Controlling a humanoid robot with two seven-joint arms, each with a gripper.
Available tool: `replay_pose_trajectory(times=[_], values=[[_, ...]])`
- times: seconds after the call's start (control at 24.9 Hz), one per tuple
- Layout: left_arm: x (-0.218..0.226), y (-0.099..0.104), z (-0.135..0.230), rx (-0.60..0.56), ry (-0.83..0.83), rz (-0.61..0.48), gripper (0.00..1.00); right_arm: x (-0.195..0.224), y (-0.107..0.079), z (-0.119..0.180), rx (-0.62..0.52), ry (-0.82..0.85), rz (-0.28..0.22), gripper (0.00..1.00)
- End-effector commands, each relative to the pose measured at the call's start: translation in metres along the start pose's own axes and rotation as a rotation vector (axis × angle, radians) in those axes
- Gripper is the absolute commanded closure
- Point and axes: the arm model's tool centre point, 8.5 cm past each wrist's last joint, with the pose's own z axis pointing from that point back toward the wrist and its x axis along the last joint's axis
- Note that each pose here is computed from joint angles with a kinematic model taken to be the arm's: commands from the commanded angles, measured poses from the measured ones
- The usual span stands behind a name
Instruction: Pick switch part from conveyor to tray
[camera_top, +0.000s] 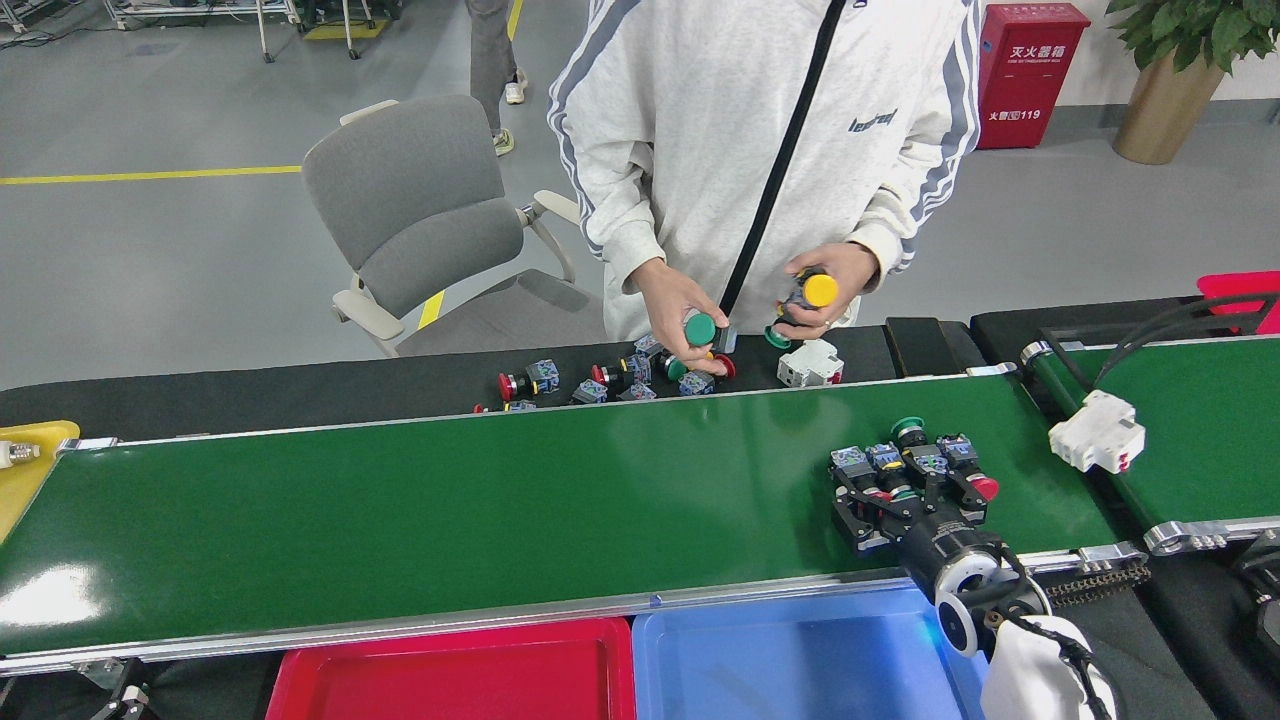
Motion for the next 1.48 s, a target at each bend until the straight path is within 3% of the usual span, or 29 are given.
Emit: replay_pose_trajectory(times=[0.0, 0.12, 0.2, 0.52, 0.72, 0.8, 0.92, 1.04, 1.16, 1.24, 1.36, 1.44], values=[[-0.001, 0.008, -0.001, 0.021, -0.007, -0.017, 0.0, -0.002, -0.005, 0.001, -0.033, -0.007, 0.013, 0.74], [-0.001, 0.008, 0.002, 0.019, -0.009, -0.022, 0.0, 0.001, 0.004, 0.005, -0.018, -0.023, 0.01, 0.74], [-0.003, 0.008, 0.001, 0.019, -0.003, -0.022, 0.0, 0.004, 0.002, 0.006, -0.028, -0.045, 0.012, 0.82], [-0.004, 0.008, 0.003, 0.016, -0.005, -0.026, 0.0, 0.038, -0.038, 0.025, -0.176, -0.186, 0.052, 0.92], [-0.003, 0.008, 0.002, 0.018, -0.006, -0.024, 0.0, 0.145, -0.054, 0.052, -0.277, -0.614, 0.107, 0.92], [-0.002, 0.01, 0.002, 0.024, -0.008, -0.024, 0.0, 0.196, -0.051, 0.061, -0.283, -0.793, 0.122, 0.78], [0.0, 0.016, -0.002, 0.047, -0.014, -0.021, 0.0, 0.258, -0.043, 0.068, -0.271, -0.934, 0.106, 0.0], [0.001, 0.025, -0.007, 0.079, -0.025, -0.025, 0.0, 0.275, -0.038, 0.072, -0.301, -0.986, 0.069, 0.0], [0.005, 0.037, -0.003, 0.14, -0.046, -0.044, 0.0, 0.272, -0.042, 0.073, -0.316, -0.975, 0.055, 0.0], [0.005, 0.033, -0.002, 0.127, -0.045, -0.051, 0.0, 0.238, -0.051, 0.07, -0.354, -0.858, 0.02, 0.0], [0.005, 0.026, 0.004, 0.097, -0.047, -0.063, 0.0, 0.151, -0.035, 0.084, -0.369, -0.443, -0.13, 0.03], [0.005, 0.023, 0.007, 0.073, -0.047, -0.063, 0.0, 0.094, -0.011, 0.114, -0.349, -0.098, -0.223, 0.02]])
